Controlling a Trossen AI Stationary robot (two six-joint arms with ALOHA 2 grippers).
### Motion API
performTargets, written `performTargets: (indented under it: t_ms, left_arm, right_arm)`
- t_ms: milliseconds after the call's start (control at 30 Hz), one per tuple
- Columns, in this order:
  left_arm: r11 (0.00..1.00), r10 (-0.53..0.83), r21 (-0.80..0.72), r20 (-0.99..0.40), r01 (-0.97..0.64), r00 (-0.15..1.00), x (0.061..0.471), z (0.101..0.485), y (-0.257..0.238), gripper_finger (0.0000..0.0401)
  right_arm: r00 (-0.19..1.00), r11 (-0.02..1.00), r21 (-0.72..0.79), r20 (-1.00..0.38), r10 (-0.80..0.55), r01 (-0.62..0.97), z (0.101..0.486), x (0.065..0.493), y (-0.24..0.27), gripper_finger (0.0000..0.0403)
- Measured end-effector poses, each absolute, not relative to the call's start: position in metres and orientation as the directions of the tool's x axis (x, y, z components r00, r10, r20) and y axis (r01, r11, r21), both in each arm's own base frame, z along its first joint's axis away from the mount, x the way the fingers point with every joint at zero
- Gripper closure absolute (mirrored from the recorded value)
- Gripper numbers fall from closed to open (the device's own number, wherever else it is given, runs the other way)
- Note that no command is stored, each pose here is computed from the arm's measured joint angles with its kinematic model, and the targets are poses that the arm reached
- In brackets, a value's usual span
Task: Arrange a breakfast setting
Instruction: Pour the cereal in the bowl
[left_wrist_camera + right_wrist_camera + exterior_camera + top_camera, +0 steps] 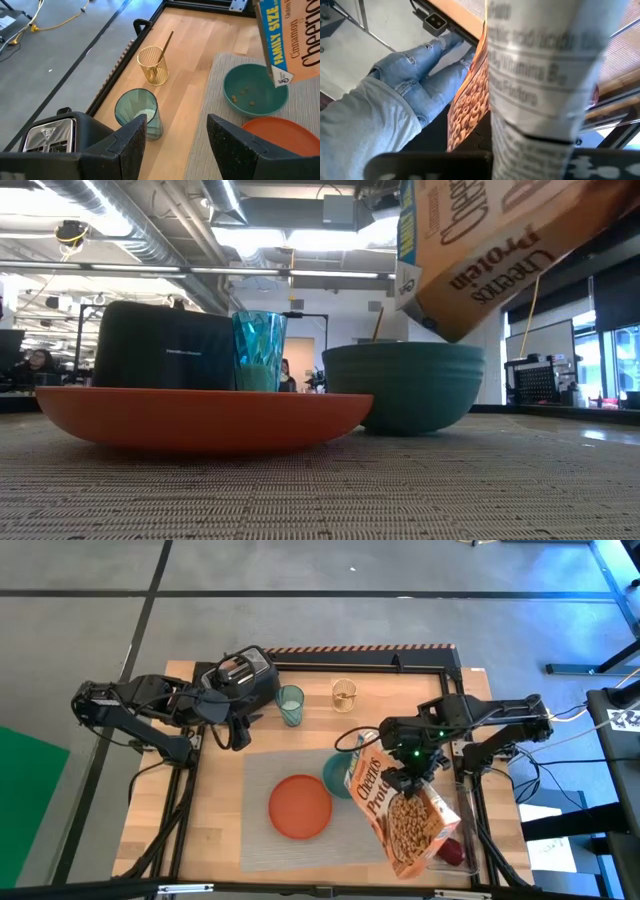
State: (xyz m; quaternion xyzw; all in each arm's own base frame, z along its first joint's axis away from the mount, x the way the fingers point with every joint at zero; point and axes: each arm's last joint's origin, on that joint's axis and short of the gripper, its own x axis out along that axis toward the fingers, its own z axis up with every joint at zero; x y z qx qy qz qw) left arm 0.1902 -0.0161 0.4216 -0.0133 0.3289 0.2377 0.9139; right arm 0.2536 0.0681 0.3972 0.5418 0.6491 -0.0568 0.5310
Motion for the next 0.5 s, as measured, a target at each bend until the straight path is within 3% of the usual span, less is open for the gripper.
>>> performTargets:
  t_ms: [500]
  left_arm:
    - [0.886, 0.427, 0.133, -0.607, -0.443, 0.671, 0.1902, 0.4217, -0.0161, 0.0199]
  right_arm:
    - [0.153, 0.407, 0.5, -0.754, 0.639, 0.764, 0.3971, 0.2538, 0.068, 0.0403]
